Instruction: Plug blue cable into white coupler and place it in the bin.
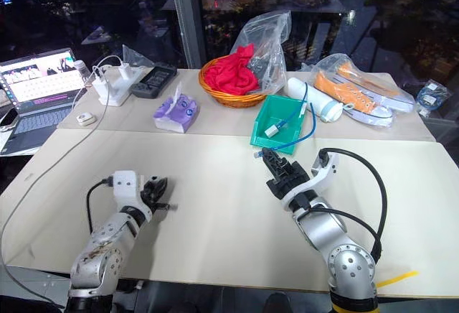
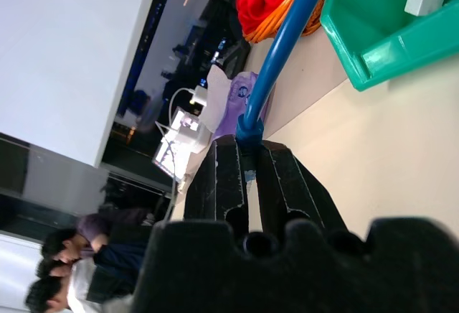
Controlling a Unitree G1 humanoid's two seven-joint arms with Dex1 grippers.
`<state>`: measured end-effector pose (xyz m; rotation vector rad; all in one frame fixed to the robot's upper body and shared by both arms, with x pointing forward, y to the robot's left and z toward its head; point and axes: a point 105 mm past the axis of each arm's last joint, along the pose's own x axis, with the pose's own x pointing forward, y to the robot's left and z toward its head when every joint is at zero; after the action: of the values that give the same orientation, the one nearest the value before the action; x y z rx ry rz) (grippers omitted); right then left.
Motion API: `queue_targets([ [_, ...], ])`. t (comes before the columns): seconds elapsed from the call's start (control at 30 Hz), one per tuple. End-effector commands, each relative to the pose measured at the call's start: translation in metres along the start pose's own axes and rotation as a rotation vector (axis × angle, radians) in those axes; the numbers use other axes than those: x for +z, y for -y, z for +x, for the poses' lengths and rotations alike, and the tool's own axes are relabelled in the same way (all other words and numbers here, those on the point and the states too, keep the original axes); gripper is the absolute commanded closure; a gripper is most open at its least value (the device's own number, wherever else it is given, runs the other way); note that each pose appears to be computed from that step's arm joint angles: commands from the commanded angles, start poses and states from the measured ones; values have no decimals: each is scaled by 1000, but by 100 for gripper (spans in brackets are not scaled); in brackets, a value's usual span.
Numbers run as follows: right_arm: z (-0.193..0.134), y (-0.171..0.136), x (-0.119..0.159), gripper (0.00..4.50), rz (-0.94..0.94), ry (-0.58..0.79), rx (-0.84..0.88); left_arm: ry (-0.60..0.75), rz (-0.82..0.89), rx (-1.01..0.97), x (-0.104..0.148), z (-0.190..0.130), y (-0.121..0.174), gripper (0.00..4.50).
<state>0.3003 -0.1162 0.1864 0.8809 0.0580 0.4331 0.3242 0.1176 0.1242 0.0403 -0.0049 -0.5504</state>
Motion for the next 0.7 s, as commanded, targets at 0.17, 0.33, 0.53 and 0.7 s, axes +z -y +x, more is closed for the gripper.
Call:
queue_targets([
  [0.17,-11,-15,-2,450,-258,8,16,-67,171,-558,-28,31,98,384],
  [0.33,-27,-12,-5,450,-357,7,-43,-129,206,-597,-52,43,103,384],
  [0.53,-42,-5,-19,450,-584,-98,-128,-137,191,-623,-57,45,105,384],
  [0.7,-42,-10,-36,450,-744,-172,-140,-133,178,-650,-56,45,109,384],
])
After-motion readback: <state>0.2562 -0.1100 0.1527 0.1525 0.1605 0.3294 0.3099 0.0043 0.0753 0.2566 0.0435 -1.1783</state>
